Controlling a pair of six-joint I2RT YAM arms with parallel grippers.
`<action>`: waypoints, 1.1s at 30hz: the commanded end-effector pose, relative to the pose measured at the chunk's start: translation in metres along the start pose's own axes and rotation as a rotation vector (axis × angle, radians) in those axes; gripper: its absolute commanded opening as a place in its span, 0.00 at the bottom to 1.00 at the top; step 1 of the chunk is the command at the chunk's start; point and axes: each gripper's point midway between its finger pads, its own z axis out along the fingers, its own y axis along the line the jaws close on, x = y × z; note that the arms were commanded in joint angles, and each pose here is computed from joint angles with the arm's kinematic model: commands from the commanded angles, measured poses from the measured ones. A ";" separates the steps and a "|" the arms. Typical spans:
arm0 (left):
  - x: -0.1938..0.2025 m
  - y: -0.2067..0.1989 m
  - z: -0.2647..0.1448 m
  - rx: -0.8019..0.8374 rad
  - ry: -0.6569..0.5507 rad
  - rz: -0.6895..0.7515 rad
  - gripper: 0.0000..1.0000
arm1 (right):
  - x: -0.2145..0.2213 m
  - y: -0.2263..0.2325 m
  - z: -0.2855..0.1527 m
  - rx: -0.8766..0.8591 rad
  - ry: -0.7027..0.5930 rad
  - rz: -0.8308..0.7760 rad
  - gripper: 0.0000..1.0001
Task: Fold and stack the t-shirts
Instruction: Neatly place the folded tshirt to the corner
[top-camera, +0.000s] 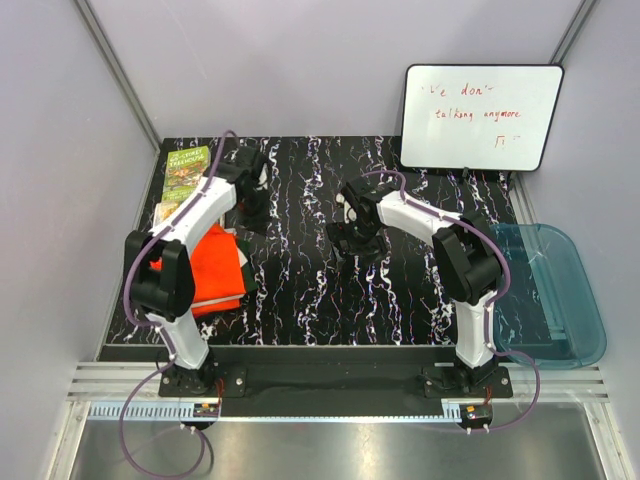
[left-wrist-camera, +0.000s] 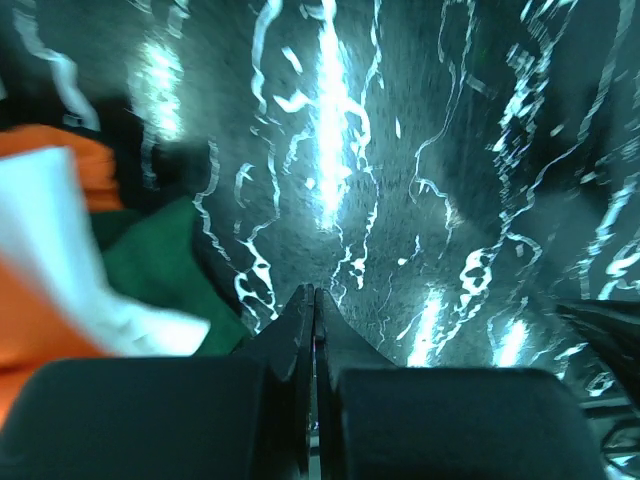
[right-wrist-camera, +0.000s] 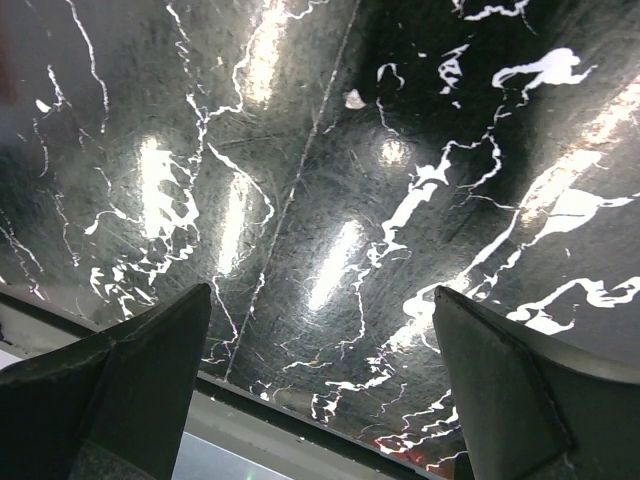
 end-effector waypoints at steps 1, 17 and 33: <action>0.018 0.008 0.021 -0.087 0.092 0.007 0.00 | -0.001 -0.008 -0.008 0.042 -0.017 -0.006 1.00; 0.117 0.060 0.071 -0.286 0.379 -0.077 0.00 | -0.007 -0.017 -0.010 0.066 -0.033 0.004 1.00; 0.159 0.156 0.039 -0.405 0.448 -0.281 0.00 | -0.003 -0.019 -0.009 0.053 -0.020 0.009 1.00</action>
